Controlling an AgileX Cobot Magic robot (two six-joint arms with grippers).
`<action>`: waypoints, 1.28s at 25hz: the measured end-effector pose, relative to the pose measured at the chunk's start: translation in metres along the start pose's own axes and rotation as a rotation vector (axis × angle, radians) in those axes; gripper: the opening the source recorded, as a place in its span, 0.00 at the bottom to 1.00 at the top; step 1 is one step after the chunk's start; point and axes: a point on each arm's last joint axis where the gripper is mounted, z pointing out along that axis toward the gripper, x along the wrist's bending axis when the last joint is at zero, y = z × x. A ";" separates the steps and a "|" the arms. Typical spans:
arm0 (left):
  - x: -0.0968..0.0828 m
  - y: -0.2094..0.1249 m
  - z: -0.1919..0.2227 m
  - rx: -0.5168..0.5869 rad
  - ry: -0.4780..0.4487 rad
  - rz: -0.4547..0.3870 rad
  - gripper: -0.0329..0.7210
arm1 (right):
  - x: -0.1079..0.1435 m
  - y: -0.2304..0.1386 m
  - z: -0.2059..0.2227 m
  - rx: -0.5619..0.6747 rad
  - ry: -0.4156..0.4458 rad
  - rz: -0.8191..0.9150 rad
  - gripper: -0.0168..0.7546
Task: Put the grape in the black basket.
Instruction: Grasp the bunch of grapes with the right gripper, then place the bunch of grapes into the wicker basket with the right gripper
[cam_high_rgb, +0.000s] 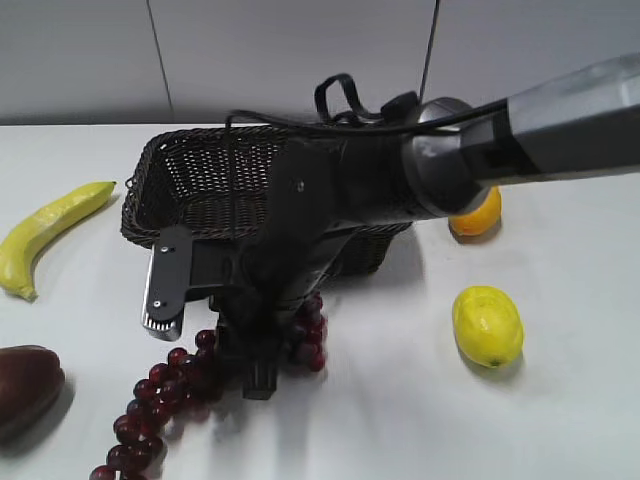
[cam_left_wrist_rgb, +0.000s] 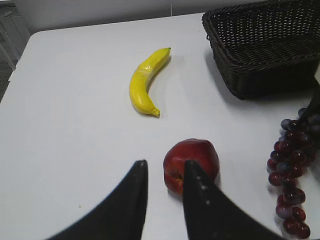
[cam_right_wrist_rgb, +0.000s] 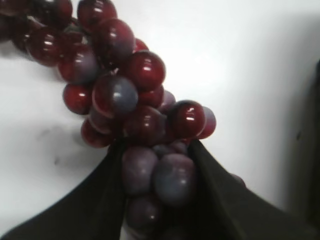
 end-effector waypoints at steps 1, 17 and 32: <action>0.000 0.000 0.000 0.000 0.000 0.000 0.35 | 0.000 0.003 -0.006 -0.008 -0.004 -0.002 0.37; 0.000 0.000 0.000 0.000 0.000 0.000 0.35 | -0.022 0.057 -0.171 -0.367 -0.332 0.070 0.36; 0.000 0.000 0.000 0.000 0.000 0.000 0.35 | -0.112 0.004 -0.164 -0.375 -0.608 0.264 0.35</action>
